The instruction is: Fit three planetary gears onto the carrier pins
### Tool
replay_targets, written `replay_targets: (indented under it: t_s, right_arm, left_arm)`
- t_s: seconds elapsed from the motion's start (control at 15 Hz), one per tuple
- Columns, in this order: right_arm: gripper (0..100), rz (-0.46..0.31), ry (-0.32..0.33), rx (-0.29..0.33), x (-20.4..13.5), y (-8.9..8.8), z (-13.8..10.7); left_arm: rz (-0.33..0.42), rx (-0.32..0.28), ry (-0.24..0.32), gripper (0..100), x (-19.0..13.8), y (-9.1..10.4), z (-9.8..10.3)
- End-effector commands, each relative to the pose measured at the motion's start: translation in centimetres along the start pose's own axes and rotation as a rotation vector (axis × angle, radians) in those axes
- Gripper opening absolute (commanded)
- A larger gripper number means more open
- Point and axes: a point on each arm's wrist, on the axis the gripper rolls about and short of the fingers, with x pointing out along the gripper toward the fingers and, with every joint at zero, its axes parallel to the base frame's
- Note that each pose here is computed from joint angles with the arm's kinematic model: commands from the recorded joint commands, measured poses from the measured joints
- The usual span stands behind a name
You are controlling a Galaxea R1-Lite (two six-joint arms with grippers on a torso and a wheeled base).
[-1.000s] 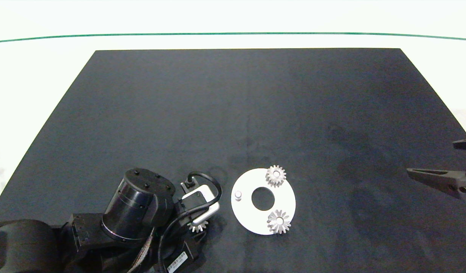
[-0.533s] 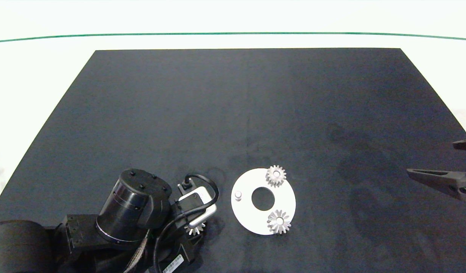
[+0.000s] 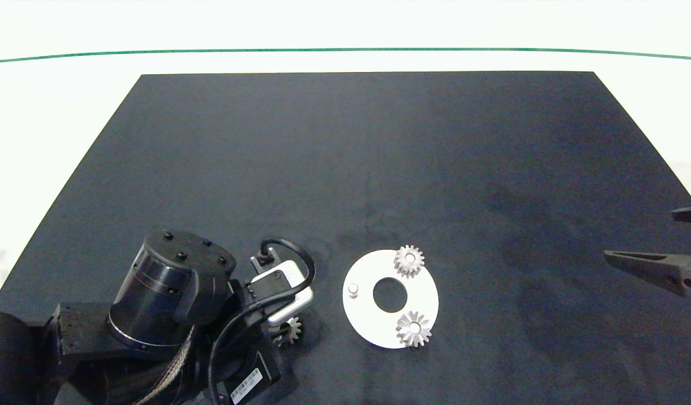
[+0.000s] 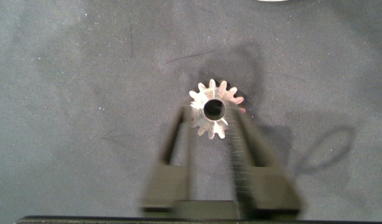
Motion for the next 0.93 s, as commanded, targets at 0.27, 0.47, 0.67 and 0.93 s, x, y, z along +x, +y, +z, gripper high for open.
replay_targets:
  t_s: [0.27, 0.47, 0.67, 0.93]
  right_arm:
    - [100, 0.001, 0.004, -0.003, -0.01, 0.02, -0.1]
    - [100, 0.001, 0.008, -0.004, 0.05, 0.05, -0.2]
    - [100, 0.002, 0.011, -0.004, 0.15, 0.07, -0.19]
    - [100, 0.002, 0.013, -0.005, 0.2, 0.08, -0.19]
  left_arm:
    - [0.005, -0.004, -0.003, 1, -0.27, 0.03, -0.19]
    - [-0.002, -0.001, 0.008, 100, -0.21, -0.17, -0.5]
    - [0.002, -0.003, 0.004, 100, -0.3, -0.07, -0.42]
    - [0.002, -0.007, 0.002, 100, -0.36, -0.08, -0.48]
